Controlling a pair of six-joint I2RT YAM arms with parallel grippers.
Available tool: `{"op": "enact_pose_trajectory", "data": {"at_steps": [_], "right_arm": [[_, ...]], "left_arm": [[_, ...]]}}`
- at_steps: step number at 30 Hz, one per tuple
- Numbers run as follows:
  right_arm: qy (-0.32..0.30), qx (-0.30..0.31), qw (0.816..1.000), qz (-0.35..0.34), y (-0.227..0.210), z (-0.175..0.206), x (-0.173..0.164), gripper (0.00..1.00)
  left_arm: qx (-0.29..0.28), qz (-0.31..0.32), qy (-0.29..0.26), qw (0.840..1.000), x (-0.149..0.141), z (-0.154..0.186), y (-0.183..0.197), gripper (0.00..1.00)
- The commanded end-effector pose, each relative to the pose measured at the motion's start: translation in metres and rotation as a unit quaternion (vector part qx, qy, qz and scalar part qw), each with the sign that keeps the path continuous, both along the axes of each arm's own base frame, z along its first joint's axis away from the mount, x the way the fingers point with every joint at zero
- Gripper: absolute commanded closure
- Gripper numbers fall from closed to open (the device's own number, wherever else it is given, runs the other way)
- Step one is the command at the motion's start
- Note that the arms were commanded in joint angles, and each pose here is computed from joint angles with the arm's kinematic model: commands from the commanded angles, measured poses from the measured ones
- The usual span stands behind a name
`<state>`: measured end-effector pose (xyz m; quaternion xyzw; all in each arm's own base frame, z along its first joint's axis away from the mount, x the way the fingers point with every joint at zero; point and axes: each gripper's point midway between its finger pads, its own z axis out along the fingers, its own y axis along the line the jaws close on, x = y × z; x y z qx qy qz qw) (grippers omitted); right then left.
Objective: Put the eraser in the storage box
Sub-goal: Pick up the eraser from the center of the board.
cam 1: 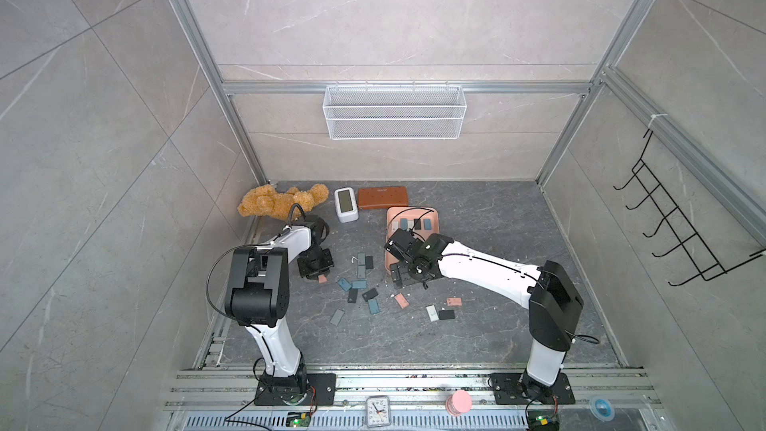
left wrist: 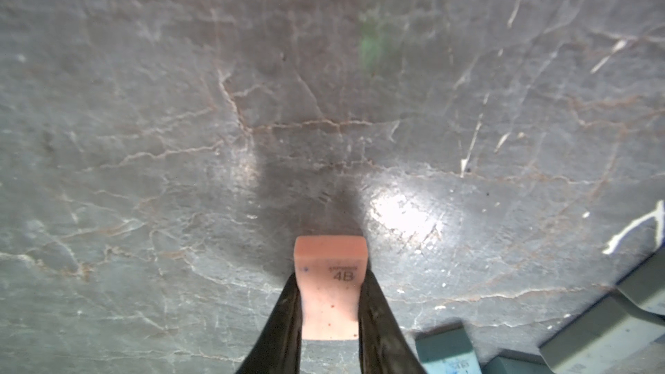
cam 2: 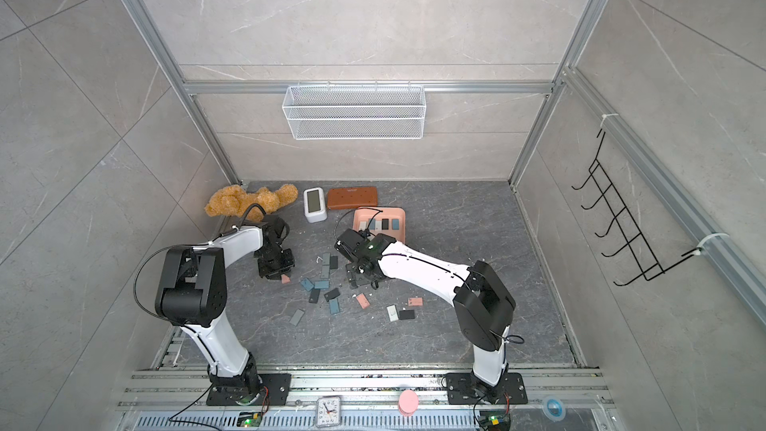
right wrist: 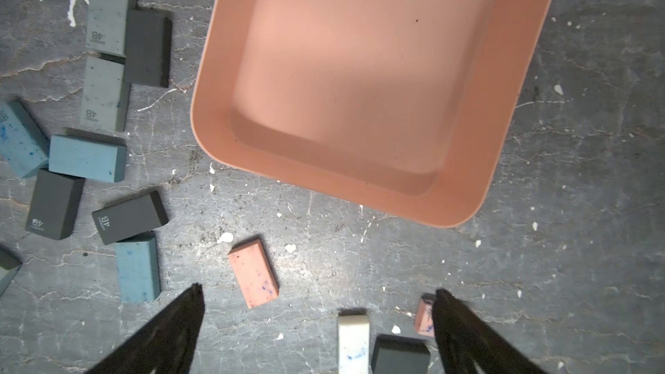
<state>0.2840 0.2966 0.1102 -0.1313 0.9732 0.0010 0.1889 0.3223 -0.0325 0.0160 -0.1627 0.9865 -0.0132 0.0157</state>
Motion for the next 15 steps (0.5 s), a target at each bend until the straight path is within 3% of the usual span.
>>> {"op": "enact_pose_trajectory", "data": {"at_steps": [1, 7, 15], "right_arm": [[-0.021, 0.003, 1.0, -0.012, -0.001, 0.021, 0.005, 0.0], [-0.028, 0.025, 0.999, -0.015, 0.0, 0.036, 0.01, 0.01], [-0.012, 0.073, 0.996, -0.053, -0.033, 0.046, 0.024, 0.0]], "left_arm": [[0.001, -0.01, 0.001, 1.0, -0.001, -0.001, 0.001, 0.82], [-0.019, 0.009, -0.039, 0.999, 0.006, 0.029, -0.011, 0.83], [-0.003, -0.024, -0.067, 0.997, 0.021, 0.063, -0.052, 0.83]]}}
